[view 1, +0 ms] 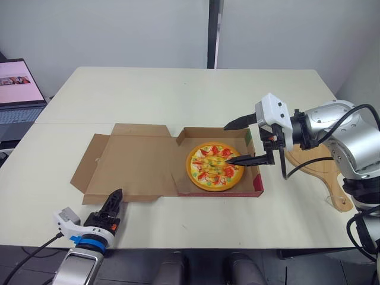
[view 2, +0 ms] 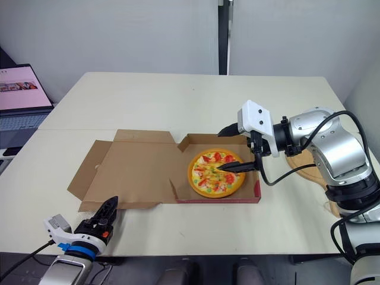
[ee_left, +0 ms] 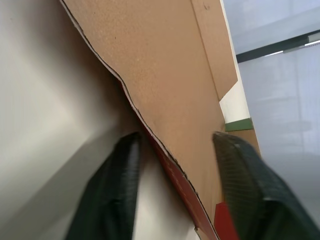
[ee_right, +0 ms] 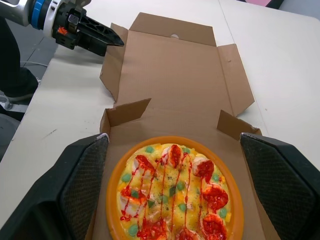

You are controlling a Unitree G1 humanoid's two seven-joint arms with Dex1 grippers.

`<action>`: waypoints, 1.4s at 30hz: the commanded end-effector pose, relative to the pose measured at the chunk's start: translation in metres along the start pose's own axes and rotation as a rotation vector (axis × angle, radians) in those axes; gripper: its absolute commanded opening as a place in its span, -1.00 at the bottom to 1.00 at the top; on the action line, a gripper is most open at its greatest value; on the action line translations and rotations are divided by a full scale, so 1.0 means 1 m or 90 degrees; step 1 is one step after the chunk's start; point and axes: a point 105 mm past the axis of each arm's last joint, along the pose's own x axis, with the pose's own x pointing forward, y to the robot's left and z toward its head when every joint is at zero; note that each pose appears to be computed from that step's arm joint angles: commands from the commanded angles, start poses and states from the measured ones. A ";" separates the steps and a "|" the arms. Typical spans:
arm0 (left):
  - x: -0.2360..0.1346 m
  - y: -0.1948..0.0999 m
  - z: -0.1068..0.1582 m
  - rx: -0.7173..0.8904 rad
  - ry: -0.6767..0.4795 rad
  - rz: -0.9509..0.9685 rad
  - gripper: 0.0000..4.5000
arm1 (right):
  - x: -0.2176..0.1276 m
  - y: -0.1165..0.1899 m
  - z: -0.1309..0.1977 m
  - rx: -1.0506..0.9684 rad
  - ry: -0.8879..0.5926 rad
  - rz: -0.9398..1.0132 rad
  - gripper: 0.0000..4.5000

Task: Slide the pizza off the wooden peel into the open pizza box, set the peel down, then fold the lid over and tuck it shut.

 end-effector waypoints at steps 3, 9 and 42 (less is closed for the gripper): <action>-0.006 -0.005 0.006 0.011 -0.023 -0.010 -0.77 | -0.006 -0.002 0.011 -0.028 -0.006 -0.016 1.00; -0.006 -0.013 0.009 0.050 -0.022 -0.032 -0.99 | -0.005 -0.004 0.011 -0.028 -0.006 -0.025 1.00; -0.006 -0.146 -0.003 0.503 0.092 -0.453 -1.00 | -0.030 -0.072 -0.059 -0.013 0.173 -0.334 0.92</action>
